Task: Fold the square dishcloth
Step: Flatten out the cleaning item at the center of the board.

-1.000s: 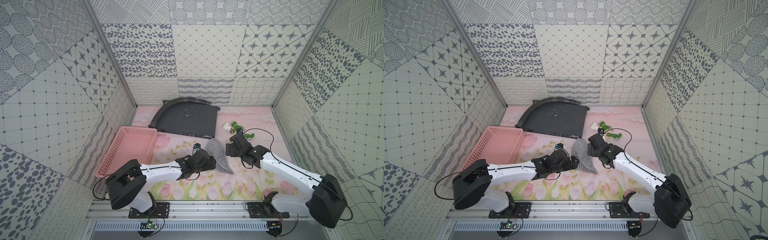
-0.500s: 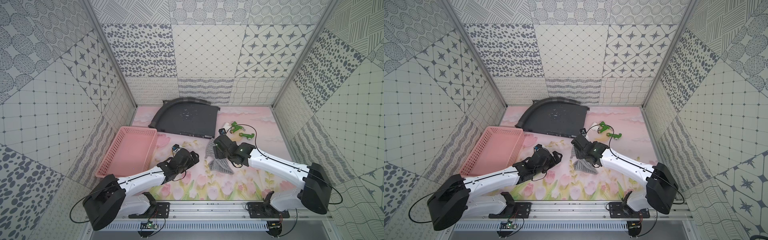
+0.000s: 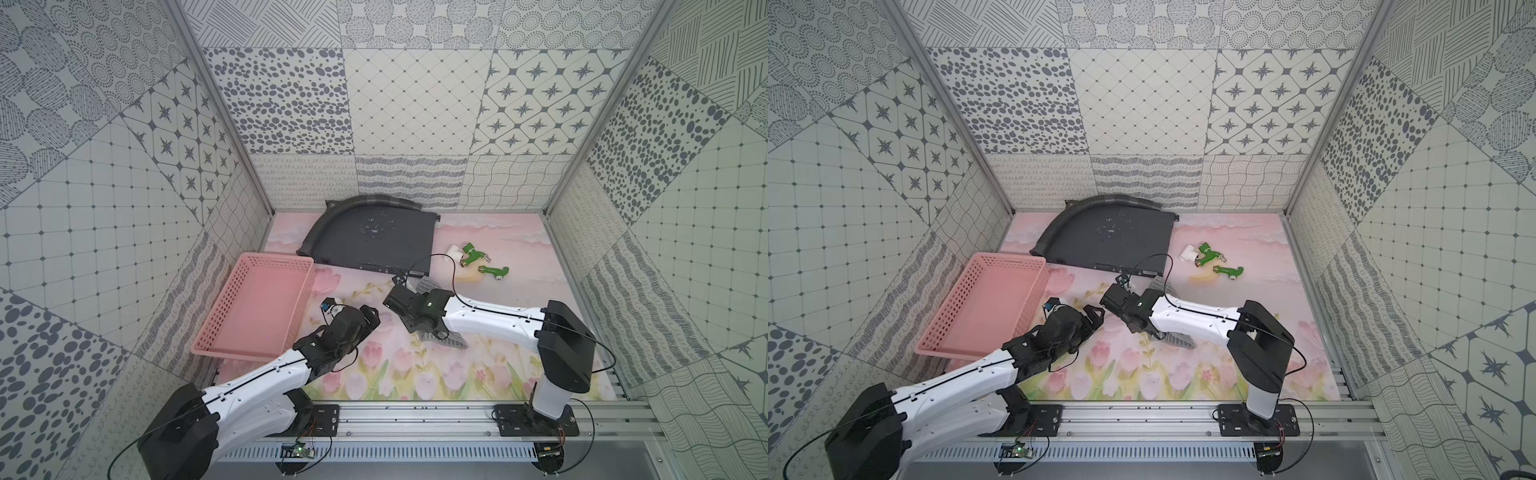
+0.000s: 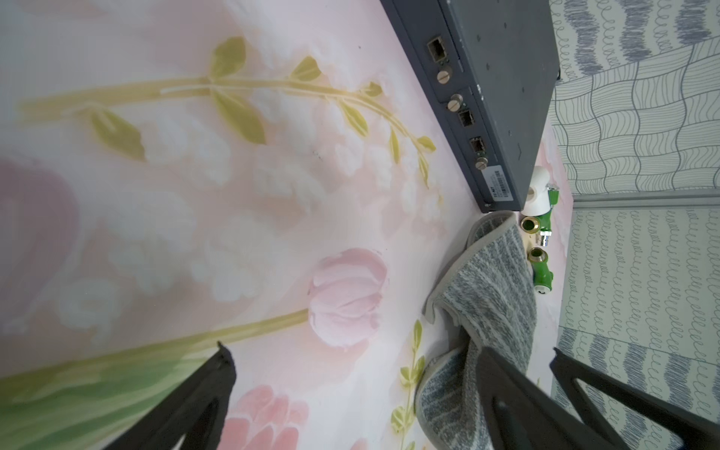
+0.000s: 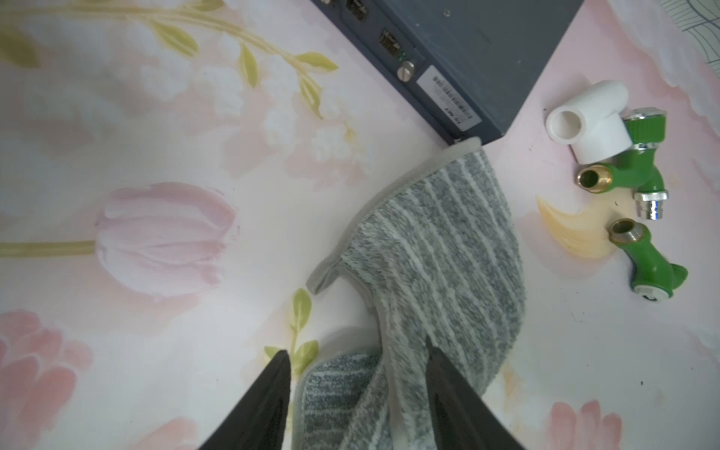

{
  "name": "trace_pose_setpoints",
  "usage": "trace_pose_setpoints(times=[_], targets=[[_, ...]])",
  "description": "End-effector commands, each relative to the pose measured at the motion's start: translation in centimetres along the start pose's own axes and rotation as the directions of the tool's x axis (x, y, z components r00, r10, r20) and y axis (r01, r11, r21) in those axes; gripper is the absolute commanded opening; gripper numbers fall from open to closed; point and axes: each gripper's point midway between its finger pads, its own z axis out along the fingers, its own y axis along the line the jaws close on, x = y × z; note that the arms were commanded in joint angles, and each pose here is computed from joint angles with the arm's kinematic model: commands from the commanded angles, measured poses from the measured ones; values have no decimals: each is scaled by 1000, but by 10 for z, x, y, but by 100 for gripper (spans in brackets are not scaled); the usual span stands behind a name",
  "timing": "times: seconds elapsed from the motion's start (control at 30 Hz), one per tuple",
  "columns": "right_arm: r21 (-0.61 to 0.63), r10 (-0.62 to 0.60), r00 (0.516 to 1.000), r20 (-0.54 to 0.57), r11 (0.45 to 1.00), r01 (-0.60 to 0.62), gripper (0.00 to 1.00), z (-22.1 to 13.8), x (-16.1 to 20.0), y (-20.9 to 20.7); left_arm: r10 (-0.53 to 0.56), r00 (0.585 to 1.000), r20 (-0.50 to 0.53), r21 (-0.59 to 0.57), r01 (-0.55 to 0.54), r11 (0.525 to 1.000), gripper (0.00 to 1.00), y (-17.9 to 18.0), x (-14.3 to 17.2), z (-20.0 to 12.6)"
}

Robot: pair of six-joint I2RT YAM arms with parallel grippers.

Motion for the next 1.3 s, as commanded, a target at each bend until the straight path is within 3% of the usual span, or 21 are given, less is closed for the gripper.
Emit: trace_pose_setpoints(times=[0.0, 0.43, 0.63, 0.8, 0.87, 0.97, 1.27], targets=[[19, -31, 999, -31, 999, 32, 53, 10, -1, 5, -62, 997, 53, -74, 66, 995, 99, 21, -7, 0], [-14, 62, 983, -170, 998, -66, 42, 57, 15, 18, -78, 994, 74, -88, 85, 993, 99, 32, -9, -1], [-6, 77, 976, -202, 997, -80, 40, 65, 26, 17, -73, 994, 78, -91, 80, 993, 99, 32, -9, -2], [7, 102, 968, -231, 995, -103, 32, 69, 37, 12, -72, 994, 77, -90, 79, 993, 99, 31, -10, -2], [14, 99, 969, -226, 995, -99, 24, 70, 36, 11, -71, 995, 77, -93, 78, 993, 99, 32, -9, -1], [24, 99, 976, -196, 995, -96, 3, 67, 25, 8, -57, 996, 70, -94, 63, 994, 99, 29, -9, -1], [56, 166, 986, 15, 984, -167, 0, 6, -29, -32, 68, 997, 27, -71, -66, 995, 99, 3, -9, 1]])
